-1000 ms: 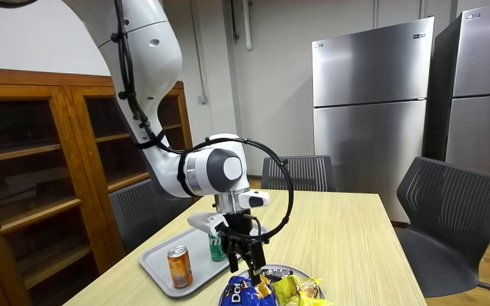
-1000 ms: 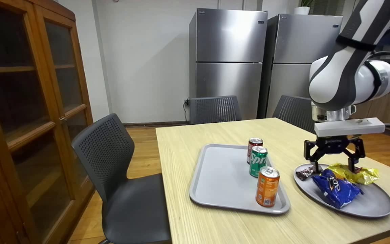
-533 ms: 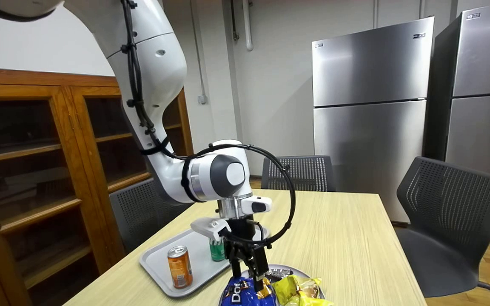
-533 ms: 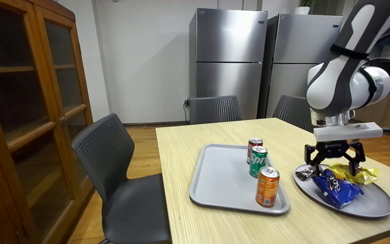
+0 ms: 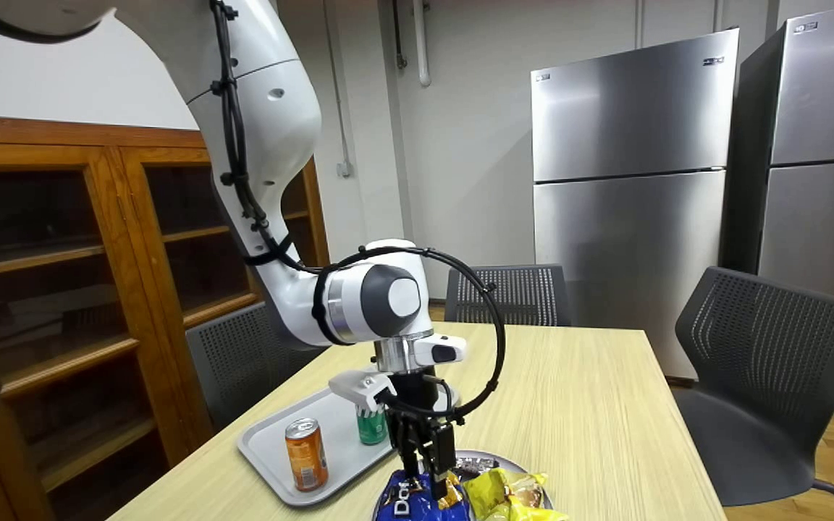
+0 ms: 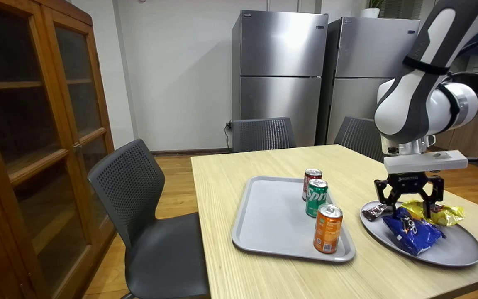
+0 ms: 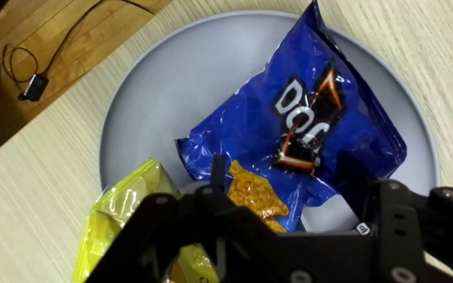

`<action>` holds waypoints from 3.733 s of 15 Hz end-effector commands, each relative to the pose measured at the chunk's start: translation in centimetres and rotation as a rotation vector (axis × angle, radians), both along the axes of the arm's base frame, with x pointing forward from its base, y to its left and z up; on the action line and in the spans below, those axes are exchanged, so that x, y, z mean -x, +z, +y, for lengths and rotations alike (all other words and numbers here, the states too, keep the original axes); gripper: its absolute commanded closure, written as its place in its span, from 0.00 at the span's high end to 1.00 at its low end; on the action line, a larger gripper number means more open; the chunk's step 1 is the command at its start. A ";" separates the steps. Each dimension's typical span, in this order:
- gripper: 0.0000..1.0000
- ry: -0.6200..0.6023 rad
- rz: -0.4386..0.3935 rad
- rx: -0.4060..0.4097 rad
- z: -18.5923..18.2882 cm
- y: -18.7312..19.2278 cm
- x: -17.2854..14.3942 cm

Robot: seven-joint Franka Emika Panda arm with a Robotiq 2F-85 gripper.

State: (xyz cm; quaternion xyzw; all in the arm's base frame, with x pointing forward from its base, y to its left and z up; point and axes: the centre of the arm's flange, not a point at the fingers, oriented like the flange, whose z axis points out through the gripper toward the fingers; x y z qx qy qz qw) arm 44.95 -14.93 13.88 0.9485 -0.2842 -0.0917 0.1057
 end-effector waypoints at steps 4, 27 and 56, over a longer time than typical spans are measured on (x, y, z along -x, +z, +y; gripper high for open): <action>0.18 -0.008 -0.007 0.006 0.0 0.1 -0.5; 0.00 0.165 0.063 0.075 6.3 11.6 -0.5; 0.00 0.694 -0.037 0.012 35.6 13.5 2.1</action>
